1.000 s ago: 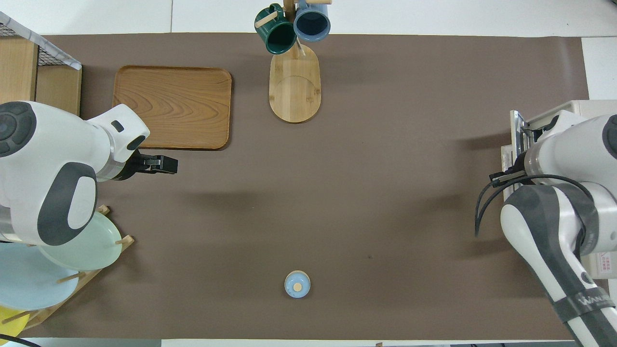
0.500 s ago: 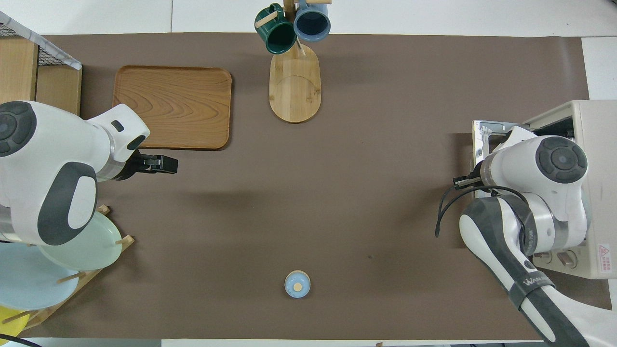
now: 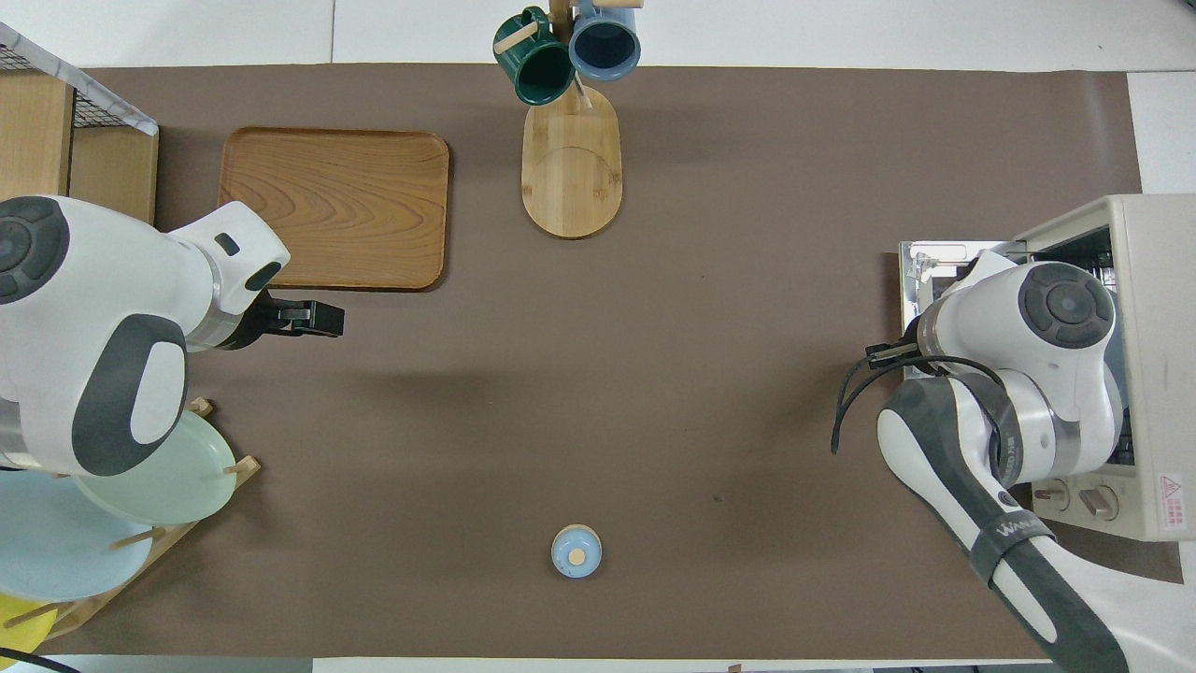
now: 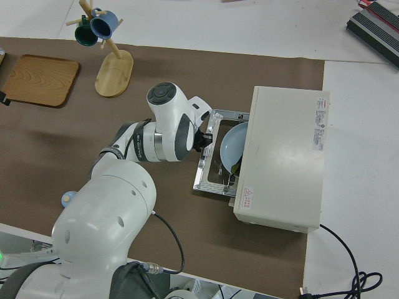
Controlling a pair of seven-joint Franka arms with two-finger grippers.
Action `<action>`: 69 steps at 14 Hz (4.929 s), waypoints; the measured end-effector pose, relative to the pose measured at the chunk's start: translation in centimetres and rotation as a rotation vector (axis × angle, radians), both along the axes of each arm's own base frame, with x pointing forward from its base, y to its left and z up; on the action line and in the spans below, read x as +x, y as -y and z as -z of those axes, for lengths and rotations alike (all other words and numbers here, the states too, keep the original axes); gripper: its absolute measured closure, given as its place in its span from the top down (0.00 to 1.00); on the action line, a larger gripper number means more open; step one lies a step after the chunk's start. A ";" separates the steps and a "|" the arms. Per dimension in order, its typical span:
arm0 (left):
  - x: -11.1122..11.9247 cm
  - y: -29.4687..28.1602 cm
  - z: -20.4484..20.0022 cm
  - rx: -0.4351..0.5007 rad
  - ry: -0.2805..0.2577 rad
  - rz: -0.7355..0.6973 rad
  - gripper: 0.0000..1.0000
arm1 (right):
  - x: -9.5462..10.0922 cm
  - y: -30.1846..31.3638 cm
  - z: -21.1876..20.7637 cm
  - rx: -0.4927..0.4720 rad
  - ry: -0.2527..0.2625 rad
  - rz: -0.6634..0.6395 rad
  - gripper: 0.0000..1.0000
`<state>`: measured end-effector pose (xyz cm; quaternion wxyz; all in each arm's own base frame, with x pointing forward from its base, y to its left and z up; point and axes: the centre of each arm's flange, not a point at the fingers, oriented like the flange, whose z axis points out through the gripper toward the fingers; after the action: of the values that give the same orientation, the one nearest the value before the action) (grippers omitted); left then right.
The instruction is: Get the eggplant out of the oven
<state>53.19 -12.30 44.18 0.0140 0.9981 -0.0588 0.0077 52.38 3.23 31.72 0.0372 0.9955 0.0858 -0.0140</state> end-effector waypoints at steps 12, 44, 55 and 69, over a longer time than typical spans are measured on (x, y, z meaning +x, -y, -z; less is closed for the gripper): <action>0.1 0.1 -0.1 -0.003 0.013 0.001 1.00 | 1.6 8.2 -7.4 -0.005 -0.094 -0.053 0.44; 3.2 0.0 -3.1 -0.070 0.094 -0.069 1.00 | -5.5 -48.1 0.4 -0.056 0.025 0.079 0.08; 2.5 2.9 -3.0 -0.105 0.077 -0.107 1.00 | 5.8 -26.0 -10.9 -0.121 -0.074 0.054 0.19; -7.5 32.6 11.6 -0.186 -0.070 -0.126 1.00 | 2.8 -9.2 3.1 -0.355 -0.094 -0.056 0.01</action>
<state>45.69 -44.94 32.56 0.1082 0.9939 0.0055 -0.0211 55.22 12.46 28.66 0.2089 0.9688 0.1112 -0.0742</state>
